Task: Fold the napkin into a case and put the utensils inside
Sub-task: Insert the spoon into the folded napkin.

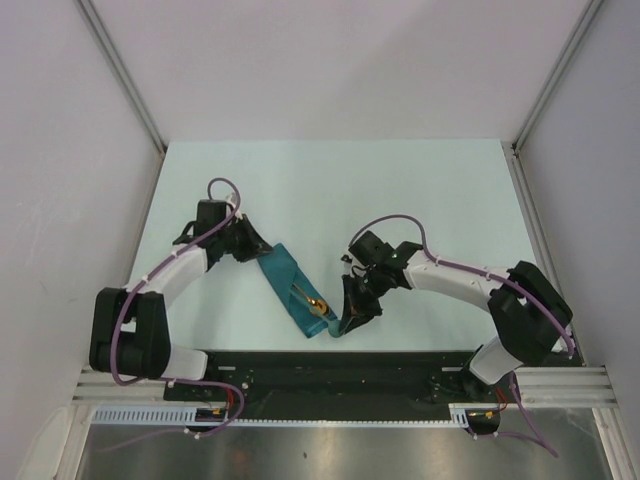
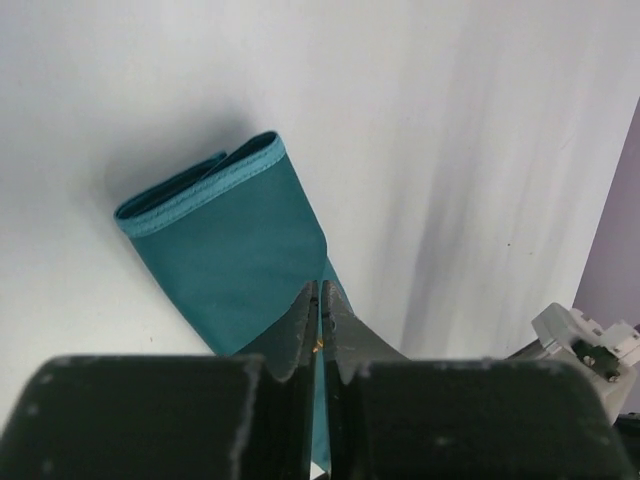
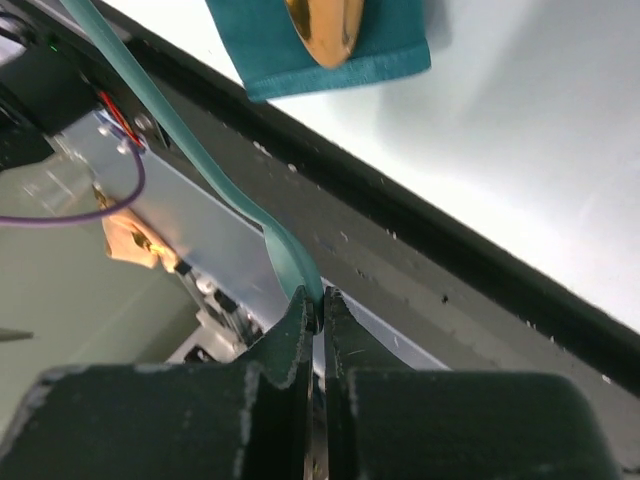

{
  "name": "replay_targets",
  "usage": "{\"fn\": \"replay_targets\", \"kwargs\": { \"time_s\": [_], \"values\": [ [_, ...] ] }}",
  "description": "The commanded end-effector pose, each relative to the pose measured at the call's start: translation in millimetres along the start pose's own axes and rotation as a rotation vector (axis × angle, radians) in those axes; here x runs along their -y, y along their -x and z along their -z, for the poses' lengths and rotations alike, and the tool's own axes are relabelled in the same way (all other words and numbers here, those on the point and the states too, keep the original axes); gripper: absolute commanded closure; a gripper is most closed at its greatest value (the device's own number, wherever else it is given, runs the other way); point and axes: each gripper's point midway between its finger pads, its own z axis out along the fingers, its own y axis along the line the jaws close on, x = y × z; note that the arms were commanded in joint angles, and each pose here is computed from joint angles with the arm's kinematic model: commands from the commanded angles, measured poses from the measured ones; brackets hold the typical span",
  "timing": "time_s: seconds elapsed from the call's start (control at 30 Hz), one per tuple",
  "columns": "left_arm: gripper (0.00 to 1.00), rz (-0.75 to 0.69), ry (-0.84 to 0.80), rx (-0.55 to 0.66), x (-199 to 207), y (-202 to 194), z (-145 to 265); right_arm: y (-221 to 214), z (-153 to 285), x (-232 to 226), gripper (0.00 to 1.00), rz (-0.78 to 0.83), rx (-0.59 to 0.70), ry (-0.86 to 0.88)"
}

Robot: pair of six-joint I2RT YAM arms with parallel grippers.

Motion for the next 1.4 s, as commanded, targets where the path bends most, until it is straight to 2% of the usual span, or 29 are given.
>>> {"fn": "replay_targets", "kwargs": {
  "time_s": [0.0, 0.07, 0.33, 0.87, 1.0, 1.2, 1.37],
  "values": [
    [0.97, -0.039, -0.019, 0.044, 5.3, 17.8, -4.8, -10.2, 8.6, -3.1, 1.00, -0.002, -0.106, -0.019],
    [1.00, -0.024, -0.023, 0.030, 3.1, 14.4, -9.0, -12.9, 8.0, 1.1, 1.00, -0.004, -0.132, -0.037],
    [1.00, -0.019, -0.045, 0.021, 5.9, 11.9, -13.8, -0.8, 4.5, 8.1, 1.00, -0.029, -0.170, -0.100],
    [1.00, 0.065, 0.027, -0.019, -13.5, -0.3, -30.7, 26.9, -0.4, 8.2, 1.00, -0.070, -0.172, -0.130],
    [1.00, 0.066, 0.015, -0.044, -9.5, -4.4, -35.1, 27.8, -4.3, 12.3, 1.00, -0.082, -0.179, -0.140],
    [1.00, 0.047, 0.018, -0.021, -6.8, 0.9, -30.9, 28.0, -1.7, 16.2, 1.00, -0.097, -0.167, -0.144],
    [1.00, 0.087, 0.070, -0.044, -17.4, -4.4, -36.0, 29.7, -0.4, 18.7, 1.00, -0.113, -0.162, -0.143]
  ]
}}
